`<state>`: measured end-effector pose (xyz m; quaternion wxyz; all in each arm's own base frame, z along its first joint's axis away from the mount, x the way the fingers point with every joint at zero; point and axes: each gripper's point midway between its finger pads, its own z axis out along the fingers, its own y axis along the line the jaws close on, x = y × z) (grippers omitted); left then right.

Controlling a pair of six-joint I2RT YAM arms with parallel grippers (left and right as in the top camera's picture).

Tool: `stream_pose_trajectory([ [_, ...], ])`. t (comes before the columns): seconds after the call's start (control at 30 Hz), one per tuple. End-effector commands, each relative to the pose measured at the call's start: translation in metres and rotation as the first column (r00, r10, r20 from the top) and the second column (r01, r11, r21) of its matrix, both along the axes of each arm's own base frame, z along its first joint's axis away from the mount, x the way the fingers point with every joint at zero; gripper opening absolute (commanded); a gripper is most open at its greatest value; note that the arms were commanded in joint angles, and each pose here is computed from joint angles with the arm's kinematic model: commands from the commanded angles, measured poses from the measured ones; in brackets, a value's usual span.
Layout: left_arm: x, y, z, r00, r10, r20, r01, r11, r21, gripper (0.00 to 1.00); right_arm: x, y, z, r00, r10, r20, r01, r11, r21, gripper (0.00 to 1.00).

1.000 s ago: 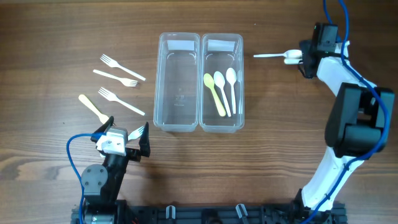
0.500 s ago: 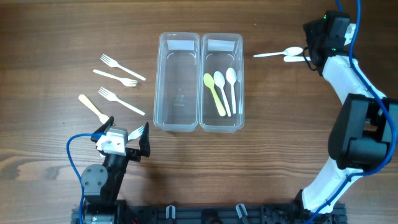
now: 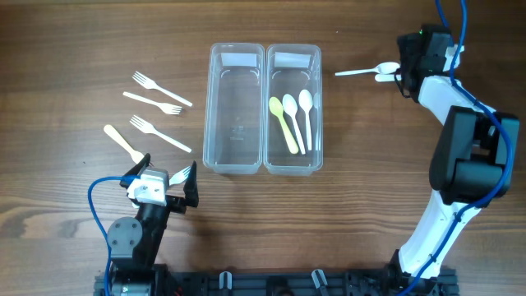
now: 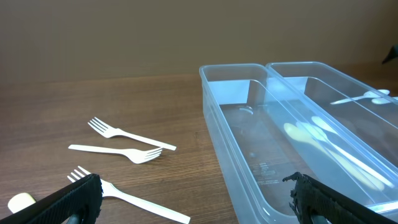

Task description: Pack container

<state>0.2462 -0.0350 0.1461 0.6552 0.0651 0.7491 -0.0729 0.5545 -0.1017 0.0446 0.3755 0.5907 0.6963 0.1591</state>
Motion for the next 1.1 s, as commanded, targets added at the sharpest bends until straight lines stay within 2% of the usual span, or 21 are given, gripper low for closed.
stream_pose_trajectory([
  [0.0, 0.000, -0.001, -0.003, 1.000, -0.004, -0.002, 0.004, 1.000, 0.015, 1.00, -0.012, -0.006, -0.014, 0.994, -0.100, -0.049, 0.104, 0.992, 0.069, 0.86],
  [0.1, 0.000, -0.001, -0.003, 1.000, -0.004, -0.002, 0.004, 1.000, 0.015, 1.00, -0.020, 0.003, -0.024, 0.992, -0.076, -0.100, 0.088, 0.989, 0.116, 0.86],
  [0.23, 0.000, -0.001, -0.003, 1.000, -0.004, -0.002, 0.004, 1.000, 0.015, 1.00, -0.031, 0.012, -0.022, 0.988, -0.046, -0.148, 0.068, 0.986, 0.150, 0.94],
  [0.47, 0.000, -0.001, -0.003, 1.000, -0.004, -0.002, 0.004, 1.000, 0.015, 1.00, -0.046, 0.012, 0.026, 0.989, -0.019, -0.149, 0.034, 0.994, 0.104, 0.99],
  [0.63, 0.000, -0.001, -0.003, 1.000, -0.004, -0.002, 0.004, 1.000, 0.015, 1.00, -0.076, 0.012, 0.016, 0.956, 0.029, -0.291, -0.016, 0.999, 0.048, 1.00],
  [0.73, 0.000, -0.001, -0.003, 1.000, -0.004, -0.001, 0.004, 1.000, 0.015, 1.00, -0.057, 0.005, 0.029, 0.966, 0.105, -0.234, -0.122, 0.991, -0.061, 1.00],
  [0.83, 0.000, -0.001, -0.003, 1.000, -0.004, -0.002, 0.004, 1.000, 0.015, 1.00, -0.040, 0.004, 0.043, 0.984, 0.103, -0.145, -0.115, 0.990, -0.079, 1.00],
  [1.0, 0.000, -0.001, -0.003, 1.000, -0.004, -0.002, 0.004, 1.000, 0.015, 1.00, -0.032, -0.009, 0.045, 0.996, -0.012, -0.085, 0.006, 0.997, -0.071, 1.00],
  [1.07, 0.000, -0.001, -0.003, 1.000, -0.004, -0.002, 0.004, 1.000, 0.015, 1.00, -0.033, -0.009, 0.030, 0.994, -0.073, -0.086, 0.073, 0.997, -0.007, 1.00],
])
